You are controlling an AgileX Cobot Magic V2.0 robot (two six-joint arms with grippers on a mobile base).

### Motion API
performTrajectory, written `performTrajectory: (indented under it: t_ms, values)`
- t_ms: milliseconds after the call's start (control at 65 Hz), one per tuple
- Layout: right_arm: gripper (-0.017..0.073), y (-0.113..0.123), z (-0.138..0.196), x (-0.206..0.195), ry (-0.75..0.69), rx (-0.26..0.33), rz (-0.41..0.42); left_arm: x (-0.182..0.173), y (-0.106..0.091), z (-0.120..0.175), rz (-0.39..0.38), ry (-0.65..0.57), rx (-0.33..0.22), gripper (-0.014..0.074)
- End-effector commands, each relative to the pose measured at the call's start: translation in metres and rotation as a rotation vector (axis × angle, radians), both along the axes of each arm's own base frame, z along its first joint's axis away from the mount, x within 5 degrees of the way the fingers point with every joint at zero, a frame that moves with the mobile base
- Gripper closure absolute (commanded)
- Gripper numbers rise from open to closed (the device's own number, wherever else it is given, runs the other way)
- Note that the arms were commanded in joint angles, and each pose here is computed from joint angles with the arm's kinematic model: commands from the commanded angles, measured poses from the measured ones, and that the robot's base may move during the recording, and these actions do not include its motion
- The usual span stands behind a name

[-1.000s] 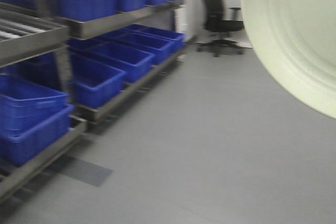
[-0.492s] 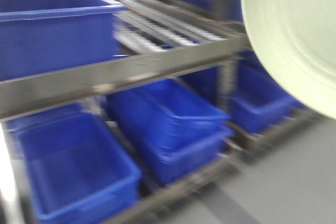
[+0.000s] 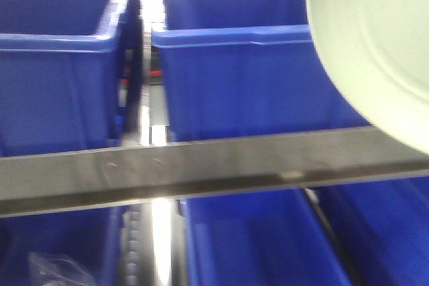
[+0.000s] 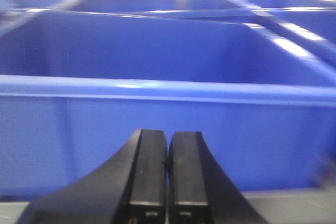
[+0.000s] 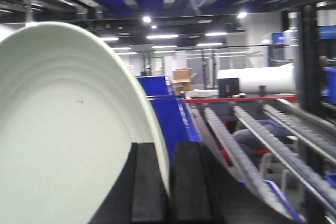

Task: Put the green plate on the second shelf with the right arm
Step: 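Drive the base up to the shelf rack of blue bins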

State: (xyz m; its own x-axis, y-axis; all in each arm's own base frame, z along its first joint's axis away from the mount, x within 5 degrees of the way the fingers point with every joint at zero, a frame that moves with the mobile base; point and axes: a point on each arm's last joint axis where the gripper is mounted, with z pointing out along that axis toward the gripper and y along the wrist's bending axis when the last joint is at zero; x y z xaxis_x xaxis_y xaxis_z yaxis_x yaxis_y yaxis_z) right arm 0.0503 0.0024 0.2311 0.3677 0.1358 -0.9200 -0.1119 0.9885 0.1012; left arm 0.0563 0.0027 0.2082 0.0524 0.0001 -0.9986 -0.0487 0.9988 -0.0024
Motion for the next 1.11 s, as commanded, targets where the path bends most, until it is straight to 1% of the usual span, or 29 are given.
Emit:
performTrajectory:
  t_ms: [0,1092]
  values:
    - [0.0505,-0.0020,0.0171,-0.0075,-0.141,0.018,-0.016,-0.0003,0.0002,-0.0043,0.002,-0.069,-0.002,0.0463]
    - [0.0505,-0.0020,0.0171,-0.0075,-0.141,0.018,-0.016,-0.0003,0.0002,-0.0043,0.002,-0.069,-0.002,0.0463]
